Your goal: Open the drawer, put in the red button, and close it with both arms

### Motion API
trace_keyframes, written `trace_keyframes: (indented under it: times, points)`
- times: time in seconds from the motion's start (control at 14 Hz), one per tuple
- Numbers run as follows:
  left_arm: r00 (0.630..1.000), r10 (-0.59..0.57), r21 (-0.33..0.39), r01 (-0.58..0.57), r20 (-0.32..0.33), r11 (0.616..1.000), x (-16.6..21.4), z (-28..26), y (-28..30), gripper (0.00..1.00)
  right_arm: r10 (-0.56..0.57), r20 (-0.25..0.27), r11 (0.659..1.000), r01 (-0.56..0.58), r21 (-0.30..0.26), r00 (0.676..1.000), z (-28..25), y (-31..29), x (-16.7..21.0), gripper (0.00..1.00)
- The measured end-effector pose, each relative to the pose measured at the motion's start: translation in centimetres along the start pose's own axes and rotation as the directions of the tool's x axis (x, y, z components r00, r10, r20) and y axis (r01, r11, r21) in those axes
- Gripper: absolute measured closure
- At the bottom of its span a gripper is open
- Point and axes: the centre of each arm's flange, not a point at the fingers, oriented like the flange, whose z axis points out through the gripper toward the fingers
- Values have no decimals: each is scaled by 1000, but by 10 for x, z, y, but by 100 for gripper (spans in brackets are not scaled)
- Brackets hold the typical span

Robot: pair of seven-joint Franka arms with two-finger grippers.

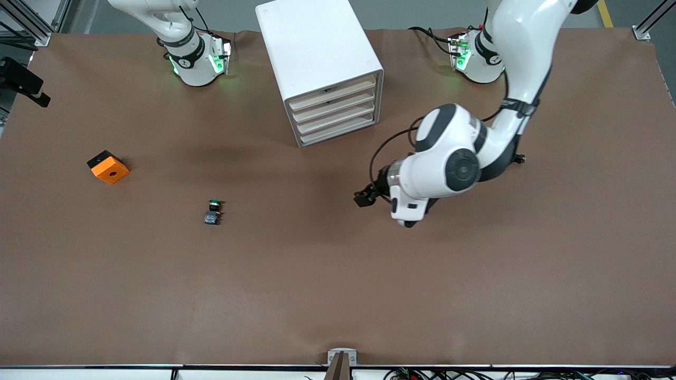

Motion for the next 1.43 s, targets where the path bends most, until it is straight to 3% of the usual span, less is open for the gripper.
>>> trace_keyframes:
  times: [0.21,0.36,0.71,1.0,1.43]
  points:
    - [992,122,102,-120,-20,988,13,-47,-30,0,0,0,1000,0,0,1000,0,0,0,0]
    - [974,226,188,-217,-27,958,16,-76,-53,0,0,0,1000,0,0,1000,0,0,0,0]
    - [902,430,281,-405,-30,870,32,-157,-106,0,2,1,1000,-2,0,1000,0,0,0,0]
    - [829,558,301,-524,-32,797,46,-222,-164,0,11,9,1000,-11,1,1000,1,5,-1,0]
    - [768,634,357,-568,-94,741,29,-284,-255,0,8,8,999,-8,35,1000,0,2,-1,0]
